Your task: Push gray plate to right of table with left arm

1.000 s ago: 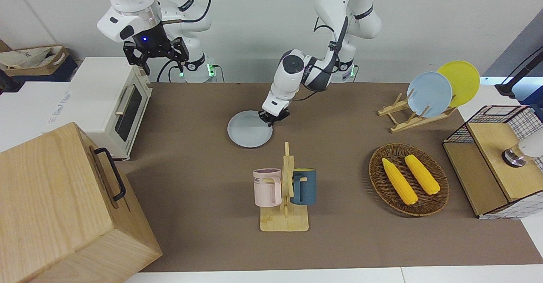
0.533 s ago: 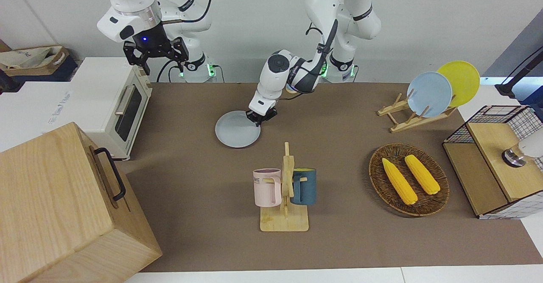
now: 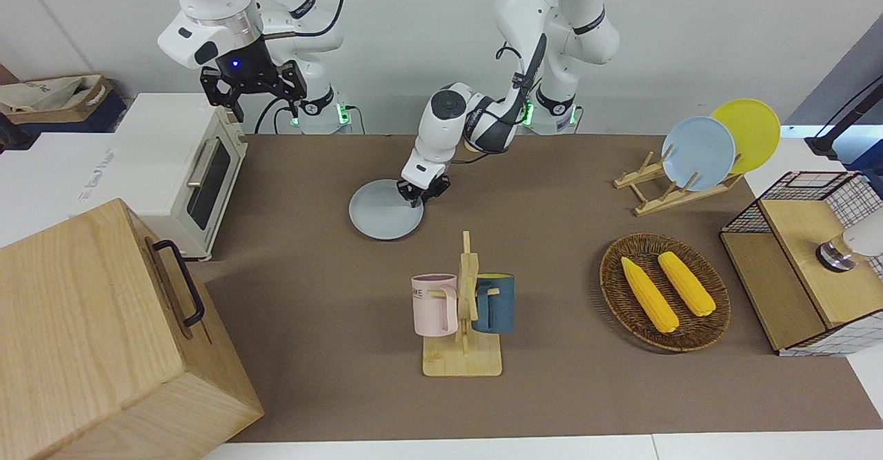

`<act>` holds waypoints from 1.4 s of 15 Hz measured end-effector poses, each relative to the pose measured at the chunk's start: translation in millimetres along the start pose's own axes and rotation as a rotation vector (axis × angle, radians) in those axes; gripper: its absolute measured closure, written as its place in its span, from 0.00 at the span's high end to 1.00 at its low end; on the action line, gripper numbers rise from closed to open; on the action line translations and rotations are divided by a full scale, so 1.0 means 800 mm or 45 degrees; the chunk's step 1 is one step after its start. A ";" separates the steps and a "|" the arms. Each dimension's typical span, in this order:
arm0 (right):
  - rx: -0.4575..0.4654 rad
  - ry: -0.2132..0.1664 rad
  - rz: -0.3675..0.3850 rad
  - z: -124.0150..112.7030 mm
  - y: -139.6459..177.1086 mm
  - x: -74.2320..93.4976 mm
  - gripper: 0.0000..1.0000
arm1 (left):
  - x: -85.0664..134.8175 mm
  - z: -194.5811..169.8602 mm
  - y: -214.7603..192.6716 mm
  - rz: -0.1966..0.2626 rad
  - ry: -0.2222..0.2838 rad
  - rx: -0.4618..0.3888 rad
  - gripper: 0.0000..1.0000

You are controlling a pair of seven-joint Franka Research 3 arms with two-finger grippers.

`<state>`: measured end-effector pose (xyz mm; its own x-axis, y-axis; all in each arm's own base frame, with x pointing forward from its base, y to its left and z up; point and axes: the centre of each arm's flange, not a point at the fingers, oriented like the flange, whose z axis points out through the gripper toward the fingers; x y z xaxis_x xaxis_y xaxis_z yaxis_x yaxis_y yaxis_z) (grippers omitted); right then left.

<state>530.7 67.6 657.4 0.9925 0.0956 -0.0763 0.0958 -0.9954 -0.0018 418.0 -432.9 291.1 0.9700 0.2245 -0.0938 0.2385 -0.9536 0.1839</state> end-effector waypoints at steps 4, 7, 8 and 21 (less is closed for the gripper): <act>0.000 0.000 0.000 0.000 0.000 0.000 0.99 | 0.003 0.003 -0.004 0.017 -0.028 0.048 0.75; 0.000 0.000 0.000 0.000 0.000 0.000 0.99 | 0.019 -0.023 -0.016 0.034 -0.062 0.093 0.99; 0.000 0.000 0.000 0.000 0.000 0.000 0.99 | 0.025 -0.038 -0.021 0.040 -0.070 0.101 1.00; 0.000 0.000 0.000 0.000 0.000 0.000 0.99 | 0.130 -0.253 -0.152 0.184 -0.139 0.154 1.00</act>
<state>530.7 67.6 657.4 0.9925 0.0956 -0.0763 0.0958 -0.9954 -0.0018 499.5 -253.2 457.5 0.9812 0.0670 -0.1812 0.0836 -0.9929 0.0852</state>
